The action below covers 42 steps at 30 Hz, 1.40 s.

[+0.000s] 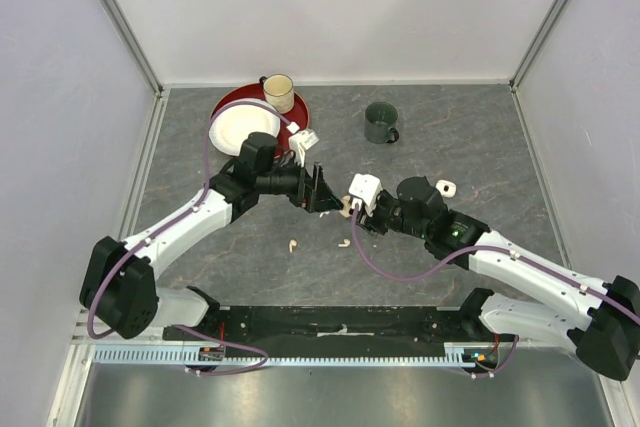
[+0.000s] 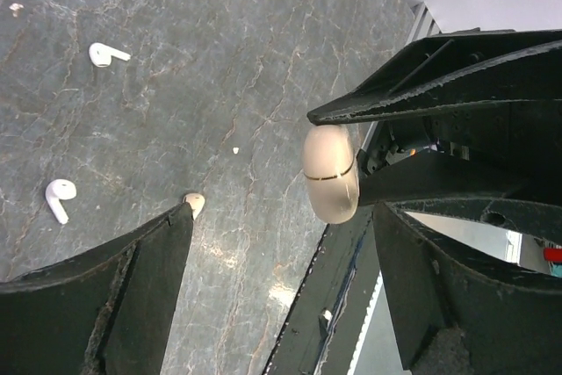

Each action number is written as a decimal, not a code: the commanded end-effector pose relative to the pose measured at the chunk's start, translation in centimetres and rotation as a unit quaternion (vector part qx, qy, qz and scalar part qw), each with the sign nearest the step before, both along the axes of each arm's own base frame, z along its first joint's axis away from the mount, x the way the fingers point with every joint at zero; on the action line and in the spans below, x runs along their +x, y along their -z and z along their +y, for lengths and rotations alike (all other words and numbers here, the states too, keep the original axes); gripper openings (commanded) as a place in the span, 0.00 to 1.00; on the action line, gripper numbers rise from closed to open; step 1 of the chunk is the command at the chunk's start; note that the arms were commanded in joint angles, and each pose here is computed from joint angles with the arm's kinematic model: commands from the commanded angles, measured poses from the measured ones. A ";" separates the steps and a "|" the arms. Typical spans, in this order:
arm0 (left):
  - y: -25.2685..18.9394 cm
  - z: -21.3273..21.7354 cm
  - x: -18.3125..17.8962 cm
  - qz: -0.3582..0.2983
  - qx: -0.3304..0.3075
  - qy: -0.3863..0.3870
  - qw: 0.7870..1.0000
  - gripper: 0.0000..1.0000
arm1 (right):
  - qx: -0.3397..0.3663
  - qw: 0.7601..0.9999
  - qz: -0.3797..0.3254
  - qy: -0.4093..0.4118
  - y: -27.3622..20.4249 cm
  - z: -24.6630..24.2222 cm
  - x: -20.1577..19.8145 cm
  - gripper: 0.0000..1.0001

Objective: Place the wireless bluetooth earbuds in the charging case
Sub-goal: Pick up the charging case at the center of the board.

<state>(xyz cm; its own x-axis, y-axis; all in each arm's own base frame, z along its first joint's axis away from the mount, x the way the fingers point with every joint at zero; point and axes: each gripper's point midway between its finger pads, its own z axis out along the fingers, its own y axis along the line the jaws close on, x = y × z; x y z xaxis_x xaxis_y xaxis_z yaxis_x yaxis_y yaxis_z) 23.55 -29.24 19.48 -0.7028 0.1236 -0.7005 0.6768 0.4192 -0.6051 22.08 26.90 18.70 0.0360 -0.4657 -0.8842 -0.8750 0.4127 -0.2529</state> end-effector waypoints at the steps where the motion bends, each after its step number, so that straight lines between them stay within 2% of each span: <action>1: -1.7 -1.6 0.6 -0.006 -0.025 0.004 1.000 0.88 | 0.028 0.999 -0.028 -0.001 -1.7 0.9 0.5 0.00; 8: -1.4 -3.1 0.1 0.004 -0.029 0.019 0.999 0.84 | 0.029 0.999 -0.031 0.002 -1.6 1.1 0.5 0.00; 11: -1.2 -3.4 0.0 0.007 -0.031 0.024 0.999 0.77 | 0.027 0.999 -0.028 -0.001 -1.5 1.3 0.3 0.00; 12: -1.2 -3.5 0.0 0.008 -0.031 0.024 0.999 0.71 | 0.027 0.999 -0.027 0.000 -1.3 1.3 0.4 0.00; 14: -1.1 -3.8 -0.2 0.011 -0.032 0.029 0.999 0.65 | 0.026 0.999 -0.026 0.001 -1.2 1.2 0.3 0.00; 15: -1.0 -3.8 -0.3 0.014 -0.031 0.031 0.999 0.58 | 0.025 0.999 -0.026 0.002 -1.2 1.2 0.3 0.00; 17: -0.9 -3.9 -0.5 0.017 -0.031 0.033 0.999 0.51 | 0.035 0.999 -0.033 0.002 -1.6 1.5 0.4 0.00; 18: -0.7 -3.9 -0.6 0.019 -0.031 0.036 0.999 0.44 | 0.040 0.999 -0.036 0.005 -1.9 1.5 0.5 0.00; 20: -1.0 -4.1 -0.8 0.016 -0.038 0.044 0.998 0.38 | 0.042 0.998 -0.036 0.006 -1.8 1.4 0.5 0.00; 23: -1.1 -4.3 -1.0 0.011 -0.044 0.055 0.997 0.21 | 0.047 0.998 -0.040 0.015 -2.1 1.3 0.7 0.00; 24: -1.1 -4.3 -1.1 0.012 -0.045 0.057 0.997 0.09 | 0.052 0.998 -0.042 0.018 -2.3 1.3 0.8 0.01; 25: -1.2 -4.3 -1.1 0.009 -0.046 0.060 0.997 0.05 | 0.054 0.997 -0.044 0.025 -2.5 1.2 1.0 0.05; 26: -1.3 -4.3 -1.2 0.007 -0.047 0.061 0.997 0.02 | 0.061 0.997 -0.039 0.032 -2.5 1.2 1.0 0.14; 27: -1.3 -4.3 -1.2 0.005 -0.048 0.061 0.997 0.02 | 0.068 0.996 -0.040 0.036 -2.8 1.2 1.1 0.32; 28: -1.3 -4.2 -1.2 0.001 -0.050 0.060 0.997 0.02 | 0.072 0.996 -0.039 0.041 -2.9 1.2 1.2 0.41; 29: -1.5 -4.2 -1.2 -0.005 -0.052 0.059 0.997 0.02 | 0.076 0.995 -0.035 0.045 -3.0 1.2 1.3 0.56; 32: -1.6 -3.8 -0.6 -0.027 -0.049 0.039 0.998 0.02 | 0.099 0.992 -0.026 0.075 -3.7 0.9 1.8 0.70; 36: -2.1 -2.0 1.2 -0.098 -0.027 -0.033 0.994 0.02 | 0.144 0.982 -0.002 0.125 -5.2 -0.2 1.9 0.82; 38: -2.7 -1.2 2.0 -0.127 -0.023 -0.061 0.990 0.02 | 0.174 0.972 0.009 0.156 -6.3 -1.1 1.9 0.98; 41: -4.2 0.4 3.2 -0.184 -0.023 -0.111 0.976 0.02 | 0.228 0.954 0.033 0.194 -7.8 -2.2 1.6 0.98; 42: -4.0 1.0 3.6 -0.196 -0.016 -0.129 0.972 0.02 | 0.247 0.938 0.036 0.240 -8.1 -3.5 2.4 0.98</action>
<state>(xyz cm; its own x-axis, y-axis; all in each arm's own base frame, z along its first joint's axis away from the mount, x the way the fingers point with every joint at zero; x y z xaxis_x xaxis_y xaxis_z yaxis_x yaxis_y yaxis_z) 24.09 -30.19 20.15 -0.6055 0.0426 -0.7947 0.7099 0.4803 -0.5151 23.61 25.73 23.41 -0.0742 -0.1989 -0.9772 -0.7243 0.6843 -0.0843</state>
